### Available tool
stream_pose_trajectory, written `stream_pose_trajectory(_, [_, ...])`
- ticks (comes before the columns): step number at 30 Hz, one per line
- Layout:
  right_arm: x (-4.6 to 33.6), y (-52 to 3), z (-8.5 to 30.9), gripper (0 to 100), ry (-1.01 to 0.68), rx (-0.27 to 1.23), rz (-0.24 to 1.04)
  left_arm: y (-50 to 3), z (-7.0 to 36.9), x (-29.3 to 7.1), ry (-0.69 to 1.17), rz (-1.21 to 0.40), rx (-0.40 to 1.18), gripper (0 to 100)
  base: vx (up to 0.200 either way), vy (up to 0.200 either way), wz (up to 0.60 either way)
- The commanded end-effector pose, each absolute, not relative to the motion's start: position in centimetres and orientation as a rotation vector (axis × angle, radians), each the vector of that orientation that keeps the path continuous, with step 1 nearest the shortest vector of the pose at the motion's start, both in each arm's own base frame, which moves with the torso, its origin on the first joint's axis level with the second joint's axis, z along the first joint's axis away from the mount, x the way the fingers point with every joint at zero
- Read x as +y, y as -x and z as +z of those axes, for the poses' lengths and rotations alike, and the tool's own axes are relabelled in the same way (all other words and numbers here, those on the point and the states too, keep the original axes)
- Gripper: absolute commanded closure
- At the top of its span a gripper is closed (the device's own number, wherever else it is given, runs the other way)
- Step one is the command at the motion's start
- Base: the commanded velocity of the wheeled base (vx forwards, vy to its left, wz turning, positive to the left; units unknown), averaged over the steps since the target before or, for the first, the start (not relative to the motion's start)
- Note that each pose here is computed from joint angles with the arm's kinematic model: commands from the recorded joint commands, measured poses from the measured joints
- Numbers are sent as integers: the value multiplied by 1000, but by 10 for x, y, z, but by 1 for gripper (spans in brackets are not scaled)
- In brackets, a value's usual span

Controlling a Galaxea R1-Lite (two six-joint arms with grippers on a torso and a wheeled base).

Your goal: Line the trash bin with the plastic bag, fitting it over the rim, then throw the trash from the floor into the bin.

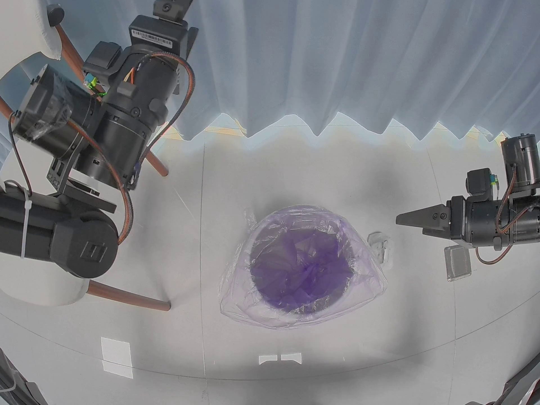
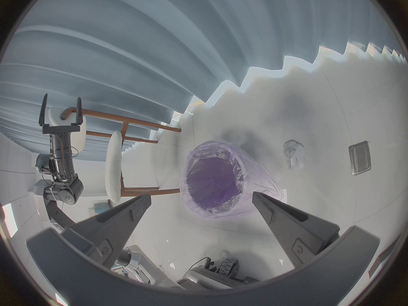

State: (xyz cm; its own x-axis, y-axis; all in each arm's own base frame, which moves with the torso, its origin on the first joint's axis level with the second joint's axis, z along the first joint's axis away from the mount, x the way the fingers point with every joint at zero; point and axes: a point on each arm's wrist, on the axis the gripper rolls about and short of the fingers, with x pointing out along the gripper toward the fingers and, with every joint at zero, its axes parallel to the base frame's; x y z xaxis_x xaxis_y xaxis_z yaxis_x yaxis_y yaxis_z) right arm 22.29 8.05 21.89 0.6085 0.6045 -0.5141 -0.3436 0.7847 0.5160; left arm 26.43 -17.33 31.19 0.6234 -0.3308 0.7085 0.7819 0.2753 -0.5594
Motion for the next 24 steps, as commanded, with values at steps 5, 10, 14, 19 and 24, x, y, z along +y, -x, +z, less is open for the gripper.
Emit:
stream_pose_trajectory(5, [80, -217, 227, 0, -393, 676, 581, -218, 280, -150, 1102, -1213, -31, 0, 0, 0, 0])
stream_pose_trajectory(10, [80, -220, 225, 0, -394, 675, 576, -204, 271, -142, 1015, -1302, 57, 0, 0, 0, 0])
stream_pose_trajectory(14, [77, -234, 215, 0, -397, 705, 538, -216, 260, -140, 899, -1223, 43, 0, 0, 0, 0])
stream_pose_trajectory(19, [73, -251, 206, 0, -404, 696, 508, -226, 245, -146, 745, -1132, 120, 0, 0, 0, 0])
stream_pose_trajectory(24, [72, -273, 187, 0, -368, 719, 456, -236, 221, -151, 567, -1040, 184, 0, 0, 0, 0])
